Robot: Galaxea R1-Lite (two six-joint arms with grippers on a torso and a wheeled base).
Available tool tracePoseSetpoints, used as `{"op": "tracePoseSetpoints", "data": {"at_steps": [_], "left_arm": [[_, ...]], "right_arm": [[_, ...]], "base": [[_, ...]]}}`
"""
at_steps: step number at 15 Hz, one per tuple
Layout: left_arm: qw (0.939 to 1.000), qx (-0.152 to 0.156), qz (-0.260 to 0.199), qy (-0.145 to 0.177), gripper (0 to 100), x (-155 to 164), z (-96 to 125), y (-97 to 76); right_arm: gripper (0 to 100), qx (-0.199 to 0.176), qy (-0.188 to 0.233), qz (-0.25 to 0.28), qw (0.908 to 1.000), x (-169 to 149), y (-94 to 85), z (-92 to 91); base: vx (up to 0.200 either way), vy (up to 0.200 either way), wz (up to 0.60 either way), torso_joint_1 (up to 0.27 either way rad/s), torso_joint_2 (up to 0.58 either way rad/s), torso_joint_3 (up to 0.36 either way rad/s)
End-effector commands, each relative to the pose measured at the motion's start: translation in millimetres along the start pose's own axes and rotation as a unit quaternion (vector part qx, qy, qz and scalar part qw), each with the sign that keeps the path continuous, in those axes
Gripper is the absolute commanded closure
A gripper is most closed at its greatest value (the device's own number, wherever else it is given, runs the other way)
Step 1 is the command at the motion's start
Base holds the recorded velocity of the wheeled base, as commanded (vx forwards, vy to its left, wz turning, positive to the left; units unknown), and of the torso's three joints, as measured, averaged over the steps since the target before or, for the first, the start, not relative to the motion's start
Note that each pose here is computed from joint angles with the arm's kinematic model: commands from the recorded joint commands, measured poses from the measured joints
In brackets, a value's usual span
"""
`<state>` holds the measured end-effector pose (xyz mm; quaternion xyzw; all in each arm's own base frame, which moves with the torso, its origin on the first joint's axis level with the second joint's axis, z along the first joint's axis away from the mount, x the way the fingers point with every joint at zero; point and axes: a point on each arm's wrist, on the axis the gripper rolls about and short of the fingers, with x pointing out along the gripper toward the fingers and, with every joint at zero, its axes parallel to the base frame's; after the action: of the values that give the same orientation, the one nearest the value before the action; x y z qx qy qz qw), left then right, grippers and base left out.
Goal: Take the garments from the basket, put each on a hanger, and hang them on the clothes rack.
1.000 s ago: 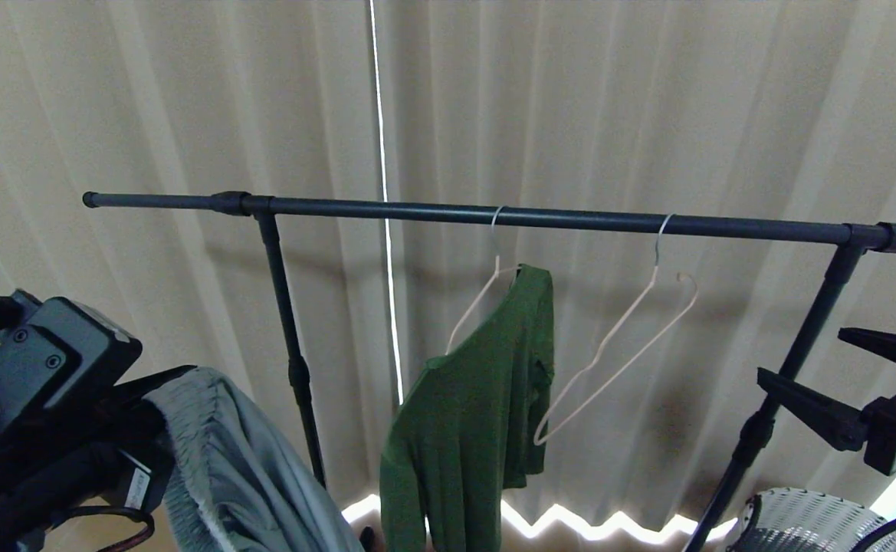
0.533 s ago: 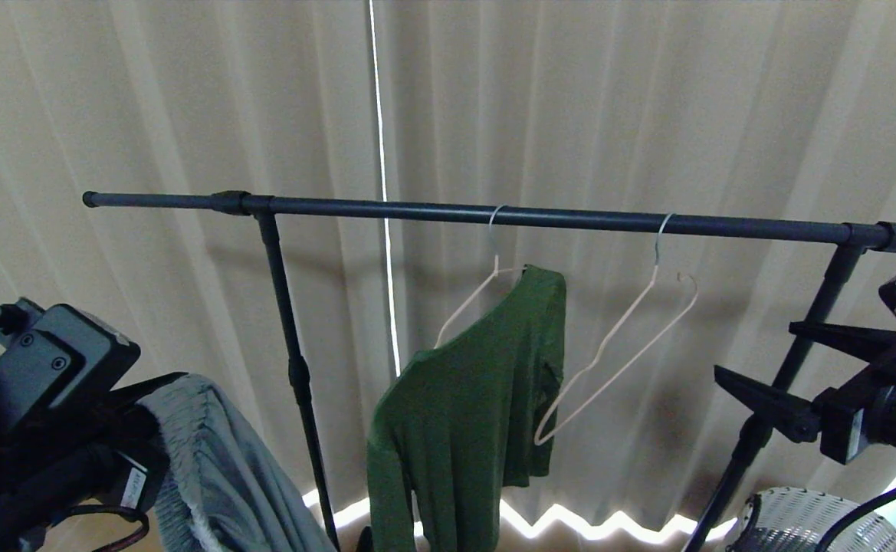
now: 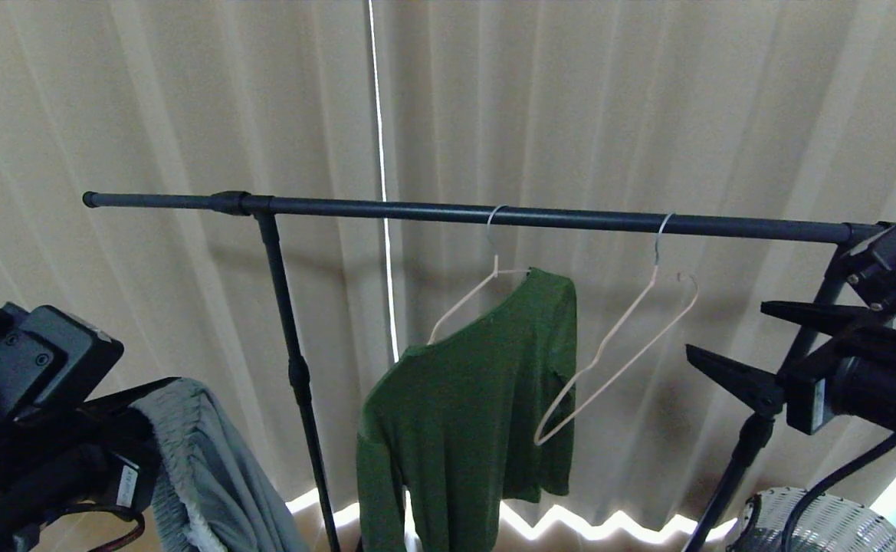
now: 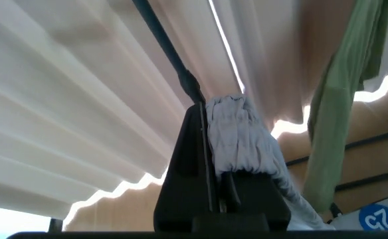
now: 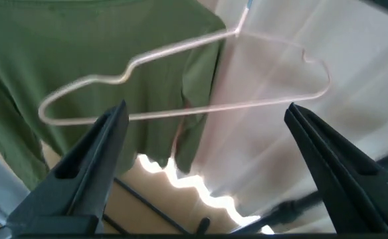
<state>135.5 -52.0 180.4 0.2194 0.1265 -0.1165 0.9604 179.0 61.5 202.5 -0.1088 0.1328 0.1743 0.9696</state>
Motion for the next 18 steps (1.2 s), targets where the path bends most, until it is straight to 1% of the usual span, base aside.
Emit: {"op": "tracePoseSetpoints", "data": {"at_steps": [1, 3, 4, 5, 7, 8, 9, 10, 11, 13, 16, 18], "left_arm": [[0.9997, 0.002, 0.011, -0.022, 100, -1.0, 2.0, 1.5], [0.9987, 0.008, 0.022, -0.045, 100, -4.9, 5.5, 4.0], [0.9986, 0.006, 0.024, -0.046, 100, -4.8, 5.9, 4.6], [0.9986, 0.006, 0.024, -0.046, 100, -4.8, 5.9, 4.6], [0.9988, 0.006, 0.022, -0.043, 100, -3.2, 5.4, 4.1], [0.9988, 0.006, 0.022, -0.043, 100, -3.2, 5.4, 4.1], [0.9989, 0.007, 0.021, -0.041, 100, -2.8, 4.5, 3.6], [0.9990, 0.007, 0.021, -0.040, 100, -2.5, 4.4, 3.5], [0.9990, 0.008, 0.020, -0.038, 100, -1.8, 3.8, 3.1], [0.9991, 0.009, 0.018, -0.036, 100, -1.2, 3.3, 2.5], [0.9993, 0.009, 0.017, -0.033, 100, 0.5, 2.8, 2.0], [0.9993, 0.011, 0.016, -0.031, 100, 1.5, 2.5, 1.7]], "right_arm": [[0, -0.004, 0.015, 0.006, 0.9999, 21.1, 8.1, 5.5], [0, 0.030, 0.020, 0.010, 0.9993, 37.9, 15.6, 12.8], [0, 0.053, 0.026, 0.004, 0.9982, 48.0, 22.8, 16.2], [0, 0.064, 0.033, -0.005, 0.9974, 56.4, 28.2, 16.9], [0, 0.057, 0.049, -0.028, 0.9968, 68.4, 36.3, 13.8], [0, 0.057, 0.049, -0.028, 0.9968, 68.4, 36.3, 13.8], [0, 0.050, 0.066, -0.047, 0.9955, 78.1, 40.7, 8.6], [0, 0.048, 0.073, -0.063, 0.9942, 84.5, 41.0, 6.5], [0, 0.049, 0.072, -0.073, 0.9936, 88.0, 40.9, 8.4], [0, 0.048, 0.073, -0.075, 0.9934, 91.9, 41.4, 9.1], [0, 0.045, 0.085, -0.074, 0.9926, 100.6, 43.5, 4.5], [0, 0.044, 0.084, -0.074, 0.9927, 101.6, 43.9, 5.8]], "base": [[0.000, 0.000, 0.00, 0.000, 0.00, 0.000], [0.000, 0.000, 0.00, 0.000, 0.00, 0.000], [0.000, 0.000, 0.00, 0.000, 0.00, 0.000], [0.000, 0.000, 0.00, 0.000, 0.00, 0.000], [0.000, 0.000, 0.00, 0.000, 0.00, 0.000], [0.000, 0.000, 0.00, 0.000, 0.00, 0.000], [0.000, 0.000, 0.00, 0.000, 0.00, 0.000], [0.000, 0.000, 0.00, 0.000, 0.00, 0.000], [0.000, 0.000, 0.00, 0.000, 0.00, 0.000], [0.000, 0.000, 0.00, 0.000, 0.00, 0.000], [0.000, 0.000, 0.00, 0.000, 0.00, 0.000], [0.000, 0.000, 0.00, 0.000, 0.00, 0.000]]}}
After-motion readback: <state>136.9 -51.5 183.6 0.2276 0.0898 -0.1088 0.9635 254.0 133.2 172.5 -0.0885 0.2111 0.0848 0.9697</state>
